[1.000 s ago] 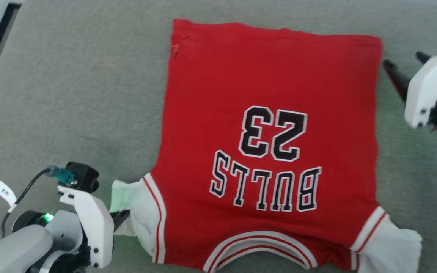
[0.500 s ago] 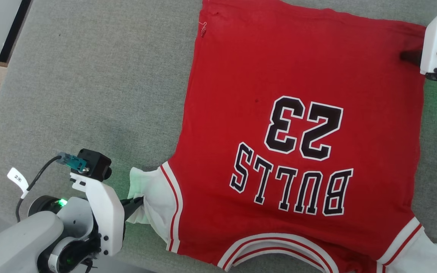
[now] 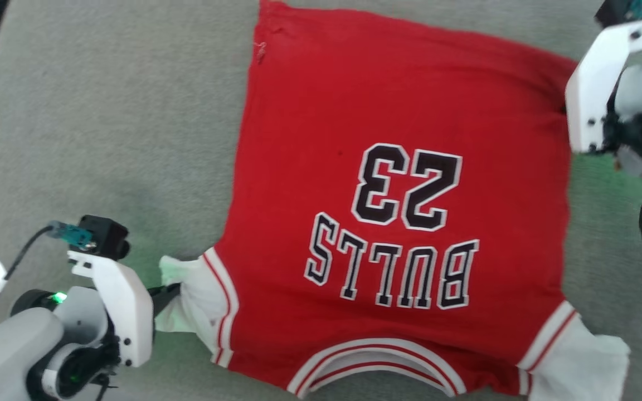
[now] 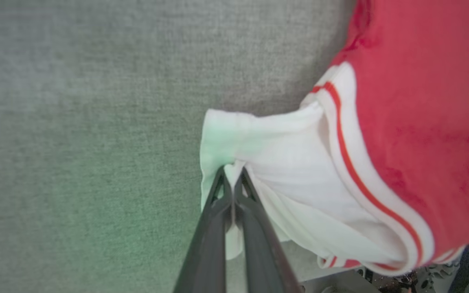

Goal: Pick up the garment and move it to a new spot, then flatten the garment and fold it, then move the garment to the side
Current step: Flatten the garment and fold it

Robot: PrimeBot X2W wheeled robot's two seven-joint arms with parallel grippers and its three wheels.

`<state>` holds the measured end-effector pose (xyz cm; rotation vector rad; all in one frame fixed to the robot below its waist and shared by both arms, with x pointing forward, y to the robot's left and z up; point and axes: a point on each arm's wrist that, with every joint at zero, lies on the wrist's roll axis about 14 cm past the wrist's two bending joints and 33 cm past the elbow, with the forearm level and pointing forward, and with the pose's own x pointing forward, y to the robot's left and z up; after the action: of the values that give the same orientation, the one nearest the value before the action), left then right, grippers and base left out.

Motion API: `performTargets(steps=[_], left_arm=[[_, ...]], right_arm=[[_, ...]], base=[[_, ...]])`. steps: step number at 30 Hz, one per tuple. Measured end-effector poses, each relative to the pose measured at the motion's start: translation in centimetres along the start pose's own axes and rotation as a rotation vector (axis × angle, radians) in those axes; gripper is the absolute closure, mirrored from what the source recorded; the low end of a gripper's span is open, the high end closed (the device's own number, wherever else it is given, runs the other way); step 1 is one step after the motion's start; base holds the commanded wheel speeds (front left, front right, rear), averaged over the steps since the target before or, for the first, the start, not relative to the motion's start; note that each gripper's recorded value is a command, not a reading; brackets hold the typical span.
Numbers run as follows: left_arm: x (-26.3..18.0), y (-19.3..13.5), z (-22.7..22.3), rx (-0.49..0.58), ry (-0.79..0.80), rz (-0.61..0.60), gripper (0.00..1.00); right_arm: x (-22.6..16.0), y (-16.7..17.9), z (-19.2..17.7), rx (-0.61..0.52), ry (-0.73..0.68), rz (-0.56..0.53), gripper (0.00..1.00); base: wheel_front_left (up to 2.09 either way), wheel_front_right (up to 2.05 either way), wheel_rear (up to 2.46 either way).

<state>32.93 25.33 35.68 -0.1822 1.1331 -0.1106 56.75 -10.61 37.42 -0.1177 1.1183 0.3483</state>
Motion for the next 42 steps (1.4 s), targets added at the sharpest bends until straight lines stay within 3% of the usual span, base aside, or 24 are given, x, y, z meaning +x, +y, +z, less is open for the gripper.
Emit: performTargets(steps=[13,17,24,25,26,27,33,36,42], left_arm=[[0.9,-2.0,3.5,0.094,-0.047,-0.038,1.0],[1.2,-3.2,4.4,0.127,-0.058,-0.062,1.0],[1.7,-4.1,4.8,0.142,-0.058,-0.084,1.0],[1.7,-4.2,4.9,0.143,-0.059,-0.086,1.0],[1.8,-4.2,4.9,0.143,-0.06,-0.089,1.0],[1.8,-4.2,4.9,0.144,-0.061,-0.092,1.0],[1.5,-4.1,5.1,0.145,-0.082,-0.092,1.0],[1.2,-4.1,5.0,0.152,-0.096,-0.091,1.0],[0.4,-3.8,4.6,0.136,-0.114,-0.084,1.0]], right_arm=[[-7.0,-0.8,-11.2,-0.008,0.034,0.065,1.0],[-8.7,0.5,-15.3,0.054,0.051,0.111,1.0],[-9.3,2.8,-21.9,0.263,0.058,0.142,1.0],[-9.1,2.6,-22.0,0.287,0.037,0.129,0.91],[-8.9,2.5,-22.0,0.299,0.018,0.116,0.54],[-8.7,2.5,-22.1,0.304,0.003,0.105,0.0],[-9.3,3.6,-20.9,0.285,-0.076,0.114,0.0],[-10.9,2.2,-18.4,0.25,-0.176,0.062,0.0],[-14.0,3.2,-13.0,0.133,-0.341,0.056,0.0]], base=[[0.0,0.0,0.0],[0.0,0.0,0.0],[0.0,0.0,0.0],[0.0,0.0,0.0],[0.0,0.0,0.0],[0.0,0.0,0.0],[0.0,0.0,0.0],[0.0,0.0,0.0],[0.0,0.0,0.0]])
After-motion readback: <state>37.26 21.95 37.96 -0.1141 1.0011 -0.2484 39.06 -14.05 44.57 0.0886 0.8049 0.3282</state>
